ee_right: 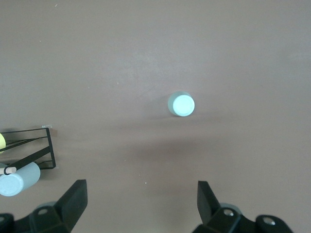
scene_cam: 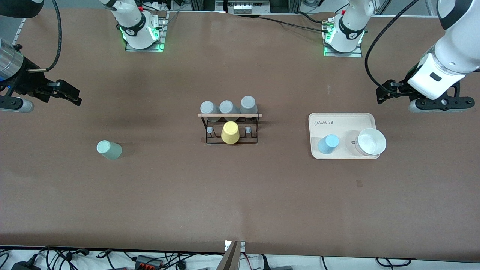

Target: Hang scattered cups on rack with three cups

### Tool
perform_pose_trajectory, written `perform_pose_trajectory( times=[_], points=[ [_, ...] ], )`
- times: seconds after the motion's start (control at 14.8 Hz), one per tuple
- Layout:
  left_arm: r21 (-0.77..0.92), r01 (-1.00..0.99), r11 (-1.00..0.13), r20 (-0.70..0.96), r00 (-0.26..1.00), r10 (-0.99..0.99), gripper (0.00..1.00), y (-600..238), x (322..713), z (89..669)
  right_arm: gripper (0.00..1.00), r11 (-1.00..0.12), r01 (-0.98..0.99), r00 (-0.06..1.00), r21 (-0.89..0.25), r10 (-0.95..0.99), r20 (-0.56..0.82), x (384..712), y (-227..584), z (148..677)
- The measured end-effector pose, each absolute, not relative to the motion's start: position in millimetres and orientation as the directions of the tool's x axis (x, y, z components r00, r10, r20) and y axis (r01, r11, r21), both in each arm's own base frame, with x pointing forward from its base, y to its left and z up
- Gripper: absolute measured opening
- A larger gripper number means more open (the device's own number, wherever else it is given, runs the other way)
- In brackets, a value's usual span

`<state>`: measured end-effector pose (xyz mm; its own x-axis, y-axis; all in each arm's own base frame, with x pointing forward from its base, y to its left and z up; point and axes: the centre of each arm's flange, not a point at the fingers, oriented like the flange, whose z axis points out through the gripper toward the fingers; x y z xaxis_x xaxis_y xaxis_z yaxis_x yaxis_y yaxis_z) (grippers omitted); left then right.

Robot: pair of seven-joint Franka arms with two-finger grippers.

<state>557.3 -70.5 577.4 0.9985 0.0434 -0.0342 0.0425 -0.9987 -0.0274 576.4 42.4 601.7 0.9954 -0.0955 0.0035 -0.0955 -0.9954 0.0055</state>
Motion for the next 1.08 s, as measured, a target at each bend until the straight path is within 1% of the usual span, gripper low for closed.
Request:
perform_pose_trajectory(
  times=[0.47,0.67,0.88,1.08],
  points=[
    [-0.023,0.041,-0.999,-0.039,0.998,0.042,1.00,-72.0,557.2,576.0,1.00,-0.995,-0.096,0.995,0.005,-0.096,0.005,576.4,42.4,601.9],
    [-0.009,0.036,-0.999,-0.077,0.996,0.037,1.00,-72.6,565.2,555.3,1.00,-0.995,-0.096,0.995,0.005,-0.096,0.005,576.4,42.4,601.9],
    [0.026,0.021,-0.999,-0.136,0.991,0.018,1.00,-76.9,591.3,504.8,1.00,-0.995,-0.095,0.995,0.005,-0.095,0.004,576.4,42.6,601.8],
    [0.095,0.021,-0.995,-0.163,0.987,0.005,1.00,-82.2,631.8,414.5,1.00,-0.995,-0.095,0.995,0.005,-0.095,0.003,576.3,42.6,601.2]
  ],
)
